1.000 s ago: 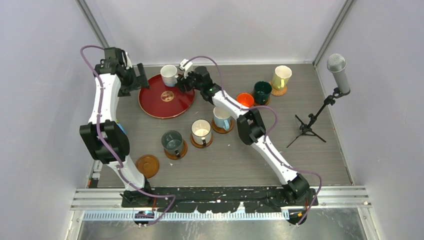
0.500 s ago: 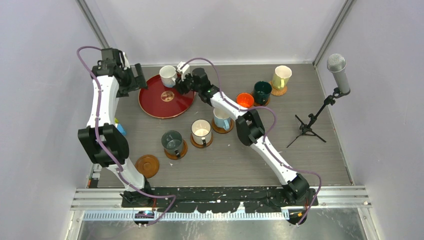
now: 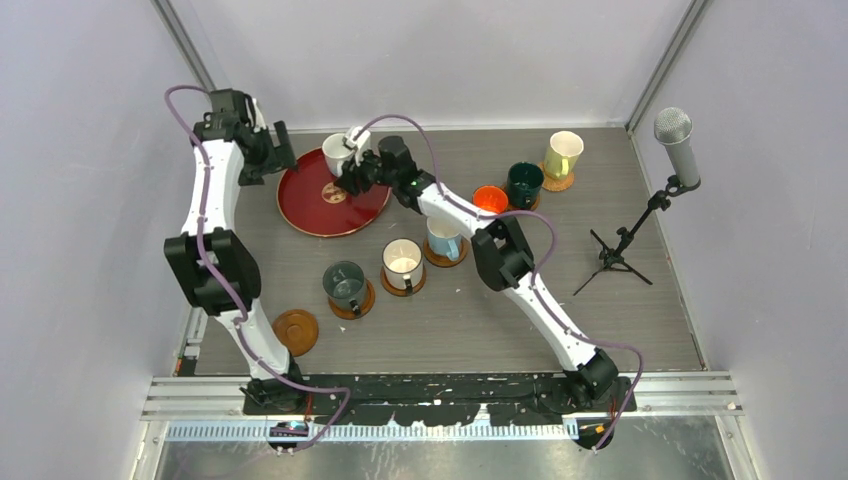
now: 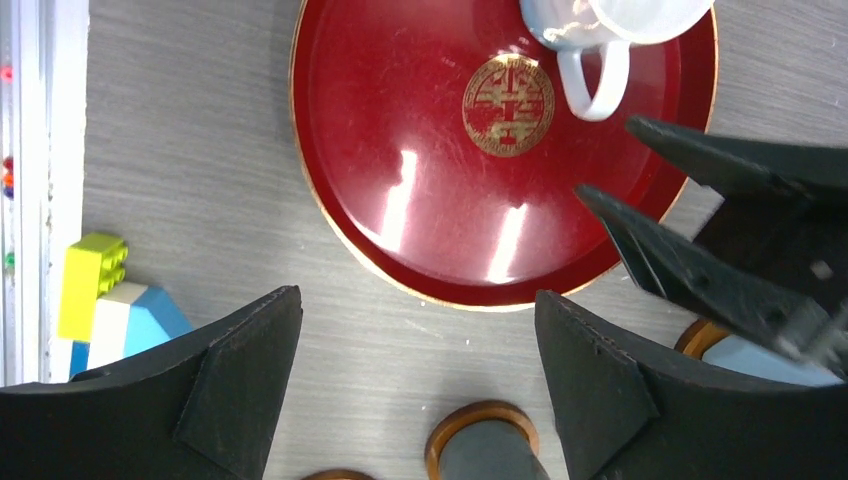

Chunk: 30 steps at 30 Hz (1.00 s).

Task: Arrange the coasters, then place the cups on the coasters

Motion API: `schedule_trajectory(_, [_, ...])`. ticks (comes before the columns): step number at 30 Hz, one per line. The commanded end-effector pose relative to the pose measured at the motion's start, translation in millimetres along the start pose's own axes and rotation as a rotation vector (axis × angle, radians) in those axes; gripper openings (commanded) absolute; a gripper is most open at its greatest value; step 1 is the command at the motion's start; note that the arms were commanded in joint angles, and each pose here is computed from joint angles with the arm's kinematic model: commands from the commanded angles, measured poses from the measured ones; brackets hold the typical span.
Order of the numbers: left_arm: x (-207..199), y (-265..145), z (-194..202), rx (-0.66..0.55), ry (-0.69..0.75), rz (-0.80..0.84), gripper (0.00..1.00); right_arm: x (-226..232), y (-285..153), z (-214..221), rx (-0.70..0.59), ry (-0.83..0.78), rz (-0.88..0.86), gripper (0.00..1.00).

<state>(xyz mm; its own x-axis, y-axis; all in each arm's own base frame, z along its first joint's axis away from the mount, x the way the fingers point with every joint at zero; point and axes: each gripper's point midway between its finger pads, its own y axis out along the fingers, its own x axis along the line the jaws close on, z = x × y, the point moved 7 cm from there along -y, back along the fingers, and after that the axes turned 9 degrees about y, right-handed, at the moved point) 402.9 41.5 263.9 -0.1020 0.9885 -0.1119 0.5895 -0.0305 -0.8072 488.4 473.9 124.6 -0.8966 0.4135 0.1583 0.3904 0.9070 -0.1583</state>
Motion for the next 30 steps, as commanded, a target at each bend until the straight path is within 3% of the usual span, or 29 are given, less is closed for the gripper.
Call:
schedule_trajectory(1, [-16.8,6.6,-33.2,-0.102,0.079,0.016,0.87,17.6,-40.7,-140.2,-0.272,-0.091,-0.002,0.54])
schedule_trajectory(13, [-72.2,77.9,-55.0,-0.078,0.246,-0.038,0.80,6.1,-125.4,-204.7,-0.307,-0.052,0.083,0.57])
schedule_trajectory(30, [-95.2,163.8,-40.0,0.002,0.236,-0.044,0.60,-10.5,-207.7,-198.0,-0.264,0.033,0.228,0.57])
